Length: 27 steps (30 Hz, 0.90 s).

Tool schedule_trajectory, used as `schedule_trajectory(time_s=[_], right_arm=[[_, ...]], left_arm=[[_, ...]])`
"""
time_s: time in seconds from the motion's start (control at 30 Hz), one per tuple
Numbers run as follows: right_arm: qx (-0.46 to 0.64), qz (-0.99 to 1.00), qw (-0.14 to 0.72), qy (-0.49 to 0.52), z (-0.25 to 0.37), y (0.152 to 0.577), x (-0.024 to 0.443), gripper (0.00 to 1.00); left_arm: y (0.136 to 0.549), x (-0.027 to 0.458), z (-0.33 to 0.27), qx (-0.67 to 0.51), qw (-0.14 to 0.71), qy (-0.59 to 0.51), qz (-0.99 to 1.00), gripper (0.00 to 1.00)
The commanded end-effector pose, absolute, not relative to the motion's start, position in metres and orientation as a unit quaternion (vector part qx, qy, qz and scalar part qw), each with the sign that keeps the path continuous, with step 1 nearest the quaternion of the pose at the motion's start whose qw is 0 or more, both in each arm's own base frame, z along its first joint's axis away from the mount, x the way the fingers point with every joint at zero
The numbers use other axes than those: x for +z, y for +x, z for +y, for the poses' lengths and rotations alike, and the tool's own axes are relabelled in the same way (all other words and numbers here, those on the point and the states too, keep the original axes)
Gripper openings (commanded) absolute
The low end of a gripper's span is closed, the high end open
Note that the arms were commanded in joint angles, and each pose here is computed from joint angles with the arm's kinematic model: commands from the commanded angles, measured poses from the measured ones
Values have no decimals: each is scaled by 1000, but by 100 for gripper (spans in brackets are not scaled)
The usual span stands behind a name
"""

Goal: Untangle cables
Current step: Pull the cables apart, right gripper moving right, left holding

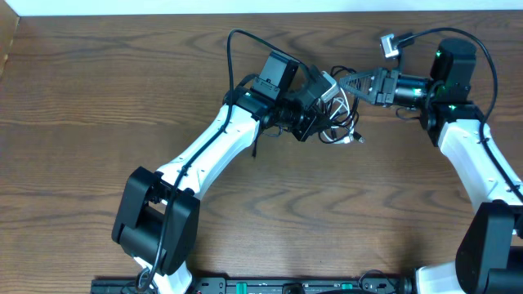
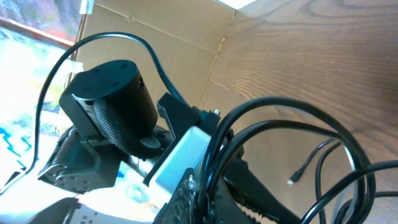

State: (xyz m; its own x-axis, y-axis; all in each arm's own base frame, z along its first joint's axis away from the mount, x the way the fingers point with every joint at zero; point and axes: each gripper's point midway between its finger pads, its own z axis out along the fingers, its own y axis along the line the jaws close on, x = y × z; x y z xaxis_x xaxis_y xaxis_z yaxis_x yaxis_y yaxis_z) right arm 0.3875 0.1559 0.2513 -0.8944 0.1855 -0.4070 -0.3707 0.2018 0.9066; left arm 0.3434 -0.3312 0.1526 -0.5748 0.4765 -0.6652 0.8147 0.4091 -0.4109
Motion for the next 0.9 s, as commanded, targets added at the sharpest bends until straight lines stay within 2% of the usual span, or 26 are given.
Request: schedule_trajectory(time_s=[0.0,0.17,0.4,0.63,0.87], right_arm=[[635,739,219,-52,144,388,259,1],[600,766,233,11,128,404,240,1],[473,844,221,125,99,411,175,1],[307,911,186,201,63,394,116,1],[180,946,154,222,33,369,86,1]], left_arm=[[345,160,-333,-377,232,395,804,7],[353,177,-320,-386,238,348,820,7],[365,215,-295,-396,266,289,830,7],[356,271,-283,-399,329,299,802,7],[349,331,-272,-402,406,299,764,7]])
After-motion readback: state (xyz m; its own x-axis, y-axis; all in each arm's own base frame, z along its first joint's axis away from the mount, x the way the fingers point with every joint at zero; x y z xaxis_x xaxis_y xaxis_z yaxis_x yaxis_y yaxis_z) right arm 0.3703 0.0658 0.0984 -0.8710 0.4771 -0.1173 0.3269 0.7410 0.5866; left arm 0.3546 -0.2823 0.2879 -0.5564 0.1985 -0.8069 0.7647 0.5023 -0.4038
